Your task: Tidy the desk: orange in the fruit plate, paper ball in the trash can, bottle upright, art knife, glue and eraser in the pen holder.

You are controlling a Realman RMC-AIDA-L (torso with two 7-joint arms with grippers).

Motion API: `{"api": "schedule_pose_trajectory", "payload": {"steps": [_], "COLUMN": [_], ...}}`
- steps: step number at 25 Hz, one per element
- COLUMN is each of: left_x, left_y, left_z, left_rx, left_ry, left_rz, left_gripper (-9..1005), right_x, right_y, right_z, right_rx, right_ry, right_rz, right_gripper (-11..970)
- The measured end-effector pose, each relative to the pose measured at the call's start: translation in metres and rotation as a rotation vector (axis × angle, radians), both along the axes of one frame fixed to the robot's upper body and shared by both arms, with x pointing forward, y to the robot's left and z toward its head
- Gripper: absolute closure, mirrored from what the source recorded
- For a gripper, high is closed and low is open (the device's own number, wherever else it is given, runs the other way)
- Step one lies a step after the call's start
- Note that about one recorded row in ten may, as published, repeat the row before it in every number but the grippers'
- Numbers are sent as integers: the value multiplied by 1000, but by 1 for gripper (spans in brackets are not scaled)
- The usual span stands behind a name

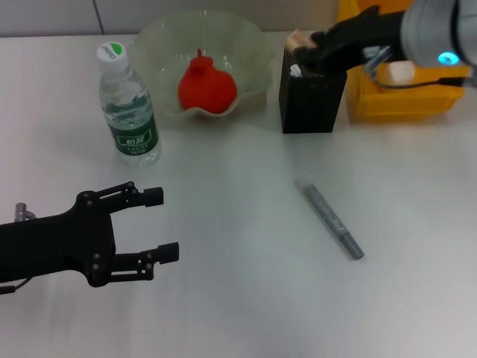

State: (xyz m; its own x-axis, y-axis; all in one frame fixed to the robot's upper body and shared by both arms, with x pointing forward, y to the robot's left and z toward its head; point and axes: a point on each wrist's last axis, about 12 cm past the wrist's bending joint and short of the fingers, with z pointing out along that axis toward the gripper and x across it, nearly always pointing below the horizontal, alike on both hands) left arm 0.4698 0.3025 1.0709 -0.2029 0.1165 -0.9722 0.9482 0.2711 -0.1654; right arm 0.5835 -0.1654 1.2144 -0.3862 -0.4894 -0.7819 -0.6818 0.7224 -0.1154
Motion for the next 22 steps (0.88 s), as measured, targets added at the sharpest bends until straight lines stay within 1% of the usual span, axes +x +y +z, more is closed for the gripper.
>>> {"api": "schedule_pose_trajectory", "payload": {"steps": [2, 5, 10, 14, 22], "left_x": [0, 0, 1, 1, 0], "left_y": [0, 0, 0, 0, 0], "left_z": [0, 0, 1, 1, 0], "left_rx": [0, 0, -2, -7, -7], "left_ry": [0, 0, 0, 0, 6], "left_rz": [0, 2, 0, 0, -1], "left_gripper": [148, 148, 148, 148, 148], "right_x": [6, 13, 20, 24, 29], "right_y": [-9, -17, -18, -19, -26], "right_z": [-1, -7, -20, -26, -29], "right_rx": [11, 17, -4, -5, 21], "right_ry": [-6, -5, 20, 32, 12], "right_rz": [-36, -72, -71, -83, -124], "right_gripper": [696, 694, 692, 690, 686]}}
